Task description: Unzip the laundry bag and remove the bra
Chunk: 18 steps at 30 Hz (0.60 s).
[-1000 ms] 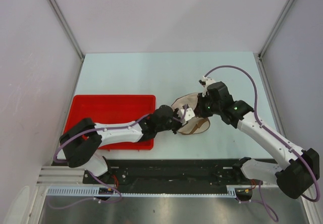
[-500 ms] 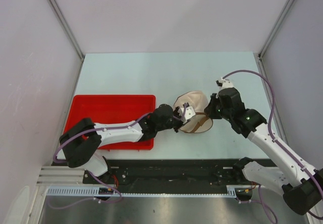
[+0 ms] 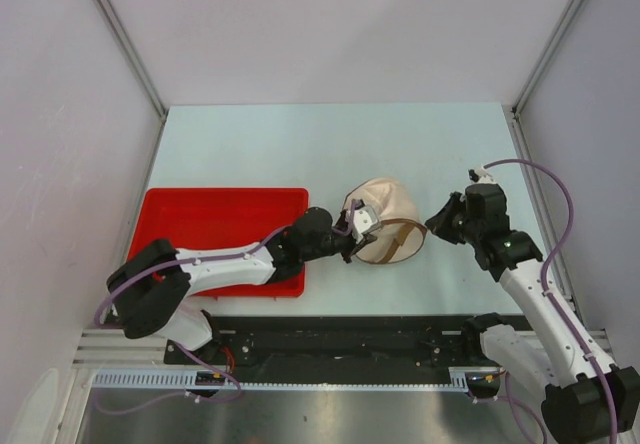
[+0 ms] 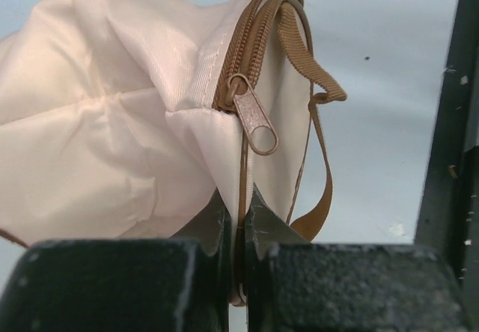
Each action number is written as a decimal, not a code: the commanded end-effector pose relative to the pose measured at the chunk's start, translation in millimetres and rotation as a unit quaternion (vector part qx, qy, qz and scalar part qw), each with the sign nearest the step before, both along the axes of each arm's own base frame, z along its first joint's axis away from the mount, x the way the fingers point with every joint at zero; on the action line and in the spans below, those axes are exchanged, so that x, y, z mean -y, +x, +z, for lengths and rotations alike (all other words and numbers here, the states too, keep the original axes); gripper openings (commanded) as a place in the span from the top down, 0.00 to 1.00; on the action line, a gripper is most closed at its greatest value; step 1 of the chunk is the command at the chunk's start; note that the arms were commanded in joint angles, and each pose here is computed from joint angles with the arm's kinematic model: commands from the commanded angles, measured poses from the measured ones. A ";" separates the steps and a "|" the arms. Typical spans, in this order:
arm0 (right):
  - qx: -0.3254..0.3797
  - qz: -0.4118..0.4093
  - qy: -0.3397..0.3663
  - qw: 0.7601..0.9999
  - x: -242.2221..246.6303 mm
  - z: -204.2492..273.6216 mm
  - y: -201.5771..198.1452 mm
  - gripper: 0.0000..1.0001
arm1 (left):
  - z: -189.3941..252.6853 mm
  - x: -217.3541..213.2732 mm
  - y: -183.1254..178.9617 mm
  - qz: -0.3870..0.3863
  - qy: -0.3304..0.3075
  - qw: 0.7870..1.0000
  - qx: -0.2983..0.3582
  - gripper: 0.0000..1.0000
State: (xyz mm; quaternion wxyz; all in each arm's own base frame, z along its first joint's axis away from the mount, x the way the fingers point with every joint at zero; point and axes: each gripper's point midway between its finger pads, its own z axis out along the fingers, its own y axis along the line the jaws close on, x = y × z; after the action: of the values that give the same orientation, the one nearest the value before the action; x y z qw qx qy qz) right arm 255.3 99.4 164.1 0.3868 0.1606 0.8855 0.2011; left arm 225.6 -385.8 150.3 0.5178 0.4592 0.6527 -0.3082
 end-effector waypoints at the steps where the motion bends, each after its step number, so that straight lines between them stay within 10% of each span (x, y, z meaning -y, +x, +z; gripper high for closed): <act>1: 0.049 -0.018 0.006 0.999 8.2 21.3 11.4 1.00 | 33.7 -4.2 -5.1 -0.007 -0.095 0.995 -0.010 1.00; 3: 0.061 -0.014 0.012 0.998 3.6 31.6 12.7 1.00 | 21.6 0.0 -16.1 -0.024 -0.103 0.993 -0.051 0.73; 4: 0.061 -0.007 0.012 0.998 -0.6 32.5 12.1 1.00 | 15.2 1.0 -17.6 -0.025 -0.094 0.993 -0.065 0.16; 5: 0.068 -0.003 0.013 0.998 -3.1 38.0 13.2 1.00 | 19.9 4.9 -13.7 -0.019 -0.093 0.993 -0.072 0.02; 18: 0.104 0.057 0.002 0.993 -27.9 65.4 7.6 1.00 | 116.2 1.2 17.5 0.013 -0.038 0.999 0.030 0.00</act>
State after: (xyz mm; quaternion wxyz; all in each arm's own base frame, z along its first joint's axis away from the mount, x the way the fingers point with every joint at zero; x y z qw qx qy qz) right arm 254.5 123.6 194.4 0.4205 0.0991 0.8728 0.2271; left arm 230.8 -388.6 208.0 0.5212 0.4378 0.6507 -0.3367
